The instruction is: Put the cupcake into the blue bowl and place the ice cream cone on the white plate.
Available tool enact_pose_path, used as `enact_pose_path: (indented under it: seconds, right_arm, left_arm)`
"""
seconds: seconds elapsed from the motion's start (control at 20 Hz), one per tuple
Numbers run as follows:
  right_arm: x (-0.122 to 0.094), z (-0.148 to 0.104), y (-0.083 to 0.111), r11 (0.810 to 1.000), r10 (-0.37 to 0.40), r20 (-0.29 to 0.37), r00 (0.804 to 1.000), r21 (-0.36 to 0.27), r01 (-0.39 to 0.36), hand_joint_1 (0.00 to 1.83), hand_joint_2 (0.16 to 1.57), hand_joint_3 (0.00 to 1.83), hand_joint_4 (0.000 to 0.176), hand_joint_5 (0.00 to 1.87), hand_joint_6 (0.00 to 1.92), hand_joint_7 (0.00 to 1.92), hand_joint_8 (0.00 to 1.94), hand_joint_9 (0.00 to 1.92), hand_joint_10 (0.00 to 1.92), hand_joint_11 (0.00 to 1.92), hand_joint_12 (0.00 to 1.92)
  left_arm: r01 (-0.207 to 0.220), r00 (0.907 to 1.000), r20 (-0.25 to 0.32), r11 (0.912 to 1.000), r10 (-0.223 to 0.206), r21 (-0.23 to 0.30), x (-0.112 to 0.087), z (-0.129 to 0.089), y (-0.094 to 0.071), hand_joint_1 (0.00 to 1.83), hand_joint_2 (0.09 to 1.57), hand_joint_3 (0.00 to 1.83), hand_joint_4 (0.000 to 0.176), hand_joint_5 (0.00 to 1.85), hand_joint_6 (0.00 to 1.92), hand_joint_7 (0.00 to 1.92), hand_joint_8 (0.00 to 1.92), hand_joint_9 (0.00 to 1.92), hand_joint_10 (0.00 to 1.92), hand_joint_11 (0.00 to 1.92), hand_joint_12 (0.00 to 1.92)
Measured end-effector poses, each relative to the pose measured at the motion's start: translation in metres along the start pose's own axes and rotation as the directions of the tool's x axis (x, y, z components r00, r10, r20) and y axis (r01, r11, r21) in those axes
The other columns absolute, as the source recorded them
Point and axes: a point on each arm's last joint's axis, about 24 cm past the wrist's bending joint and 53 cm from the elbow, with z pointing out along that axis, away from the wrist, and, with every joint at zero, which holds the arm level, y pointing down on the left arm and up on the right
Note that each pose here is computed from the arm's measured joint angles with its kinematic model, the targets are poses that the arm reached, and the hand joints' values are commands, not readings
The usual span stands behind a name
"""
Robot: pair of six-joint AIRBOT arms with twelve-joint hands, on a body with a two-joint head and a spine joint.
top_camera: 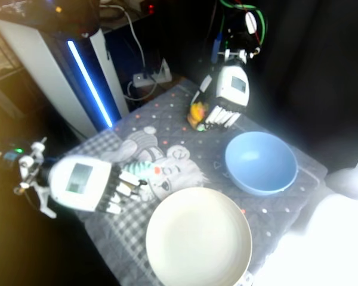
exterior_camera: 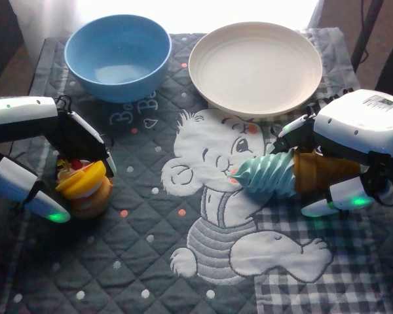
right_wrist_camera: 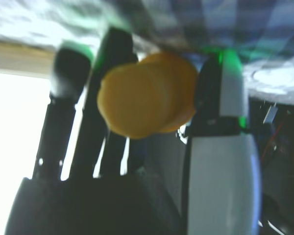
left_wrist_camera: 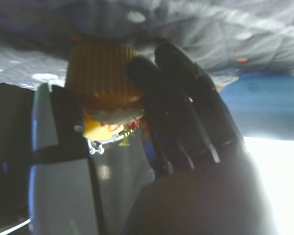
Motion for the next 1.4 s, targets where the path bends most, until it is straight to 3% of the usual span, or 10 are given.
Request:
enact_pose_path:
  seconds: [0.35, 0.45, 0.6, 0.65, 0.8, 0.95, 1.05, 1.1, 1.2, 1.4]
  right_arm:
    - [-0.023, -0.002, 0.01, 0.999, -0.009, 0.065, 0.998, -0.038, 0.012, 1.28, 1.06, 0.0, 0.0, 1.0, 0.79, 1.21, 0.75, 1.35, 0.3, 0.91, 1.36]
    - [-0.048, -0.006, 0.026, 0.996, -0.011, 0.137, 0.99, -0.085, 0.023, 1.27, 1.07, 0.0, 0.0, 1.0, 0.79, 1.16, 0.87, 1.2, 0.66, 0.83, 1.56]
    - [-0.075, -0.013, 0.057, 0.985, -0.029, 0.23, 0.973, -0.162, 0.068, 1.29, 1.05, 0.0, 0.0, 1.06, 0.62, 1.22, 0.81, 1.33, 0.78, 1.09, 1.46]
    - [-0.081, -0.015, 0.069, 0.978, -0.028, 0.257, 0.966, -0.194, 0.08, 1.2, 1.07, 0.0, 0.0, 1.08, 0.76, 1.3, 0.49, 1.35, 0.74, 1.1, 1.44]
    - [-0.089, -0.015, 0.081, 0.969, -0.056, 0.293, 0.955, -0.214, 0.122, 1.18, 1.08, 0.0, 0.0, 1.06, 0.84, 1.42, 0.26, 1.25, 1.05, 1.07, 1.61]
    - [-0.11, -0.016, 0.089, 0.964, -0.074, 0.356, 0.932, -0.215, 0.159, 1.18, 1.07, 0.0, 0.0, 1.08, 0.8, 1.33, 0.67, 1.25, 1.24, 1.12, 1.68]
    - [-0.122, -0.016, 0.087, 0.964, -0.075, 0.387, 0.919, -0.208, 0.166, 1.18, 1.07, 0.0, 0.0, 1.08, 0.79, 1.35, 0.44, 1.29, 0.98, 1.13, 1.5]
    - [-0.127, -0.015, 0.085, 0.965, -0.072, 0.397, 0.915, -0.203, 0.164, 1.27, 1.07, 0.0, 0.0, 1.04, 0.67, 1.22, 0.78, 1.29, 0.87, 1.12, 1.42]
    - [-0.141, -0.004, 0.086, 0.968, -0.077, 0.419, 0.905, -0.187, 0.169, 1.28, 1.08, 0.0, 0.0, 0.99, 0.72, 1.16, 0.93, 1.31, 0.87, 1.17, 1.38]
    - [-0.154, 0.023, 0.09, 0.969, -0.088, 0.429, 0.899, -0.174, 0.178, 1.18, 1.08, 0.0, 0.0, 1.06, 0.84, 1.34, 0.58, 1.33, 1.08, 1.21, 1.54]
  left_arm:
    - [-0.006, 0.9979, 0.065, 0.998, 0.002, 0.063, -0.023, -0.002, -0.019, 1.39, 1.07, 0.0, 0.0, 0.99, 0.77, 1.13, 0.7, 1.03, 1.14, 0.8, 1.33]
    - [-0.019, 0.9921, 0.125, 0.9946, 0.006, 0.102, -0.045, -0.01, -0.032, 1.39, 1.06, 0.0, 0.0, 1.0, 0.8, 1.14, 0.68, 1.04, 1.11, 0.81, 1.3]
    - [-0.058, 0.9827, 0.183, 0.9864, 0.029, 0.154, -0.063, -0.022, -0.053, 1.4, 1.03, 0.0, 0.0, 1.09, 0.59, 1.18, 0.68, 1.1, 1.04, 0.88, 1.33]
    - [-0.078, 0.9783, 0.203, 0.9814, 0.042, 0.175, -0.068, -0.026, -0.062, 1.4, 1.04, 0.0, 0.0, 1.04, 0.73, 1.17, 0.67, 1.08, 1.05, 0.85, 1.31]
    - [-0.153, 0.9557, 0.28, 0.9644, 0.089, 0.216, -0.093, -0.037, -0.086, 1.4, 1.04, 0.0, 0.0, 1.0, 0.86, 1.22, 0.53, 1.14, 0.92, 0.94, 1.13]
    - [-0.205, 0.9298, 0.349, 0.9515, 0.116, 0.23, -0.12, -0.041, -0.099, 1.4, 1.03, 0.0, 0.0, 1.02, 0.83, 1.25, 0.48, 1.15, 0.89, 0.95, 1.05]
    - [-0.206, 0.9141, 0.391, 0.9533, 0.107, 0.221, -0.137, -0.039, -0.099, 1.4, 1.02, 0.0, 0.0, 1.03, 0.8, 1.28, 0.42, 1.18, 0.83, 1.01, 0.94]
    - [-0.218, 0.9055, 0.408, 0.9528, 0.117, 0.211, -0.143, -0.039, -0.1, 1.4, 1.02, 0.0, 0.0, 1.03, 0.78, 1.28, 0.43, 1.18, 0.84, 0.99, 0.98]
    - [-0.239, 0.8842, 0.449, 0.9503, 0.128, 0.2, -0.161, -0.037, -0.106, 1.4, 1.03, 0.0, 0.0, 1.06, 0.72, 1.22, 0.53, 1.15, 0.91, 0.93, 1.1]
    - [-0.229, 0.8623, 0.49, 0.9611, 0.126, 0.155, -0.189, -0.028, -0.098, 1.4, 1.04, 0.0, 0.0, 0.98, 0.92, 1.22, 0.48, 1.16, 0.82, 1.03, 0.89]
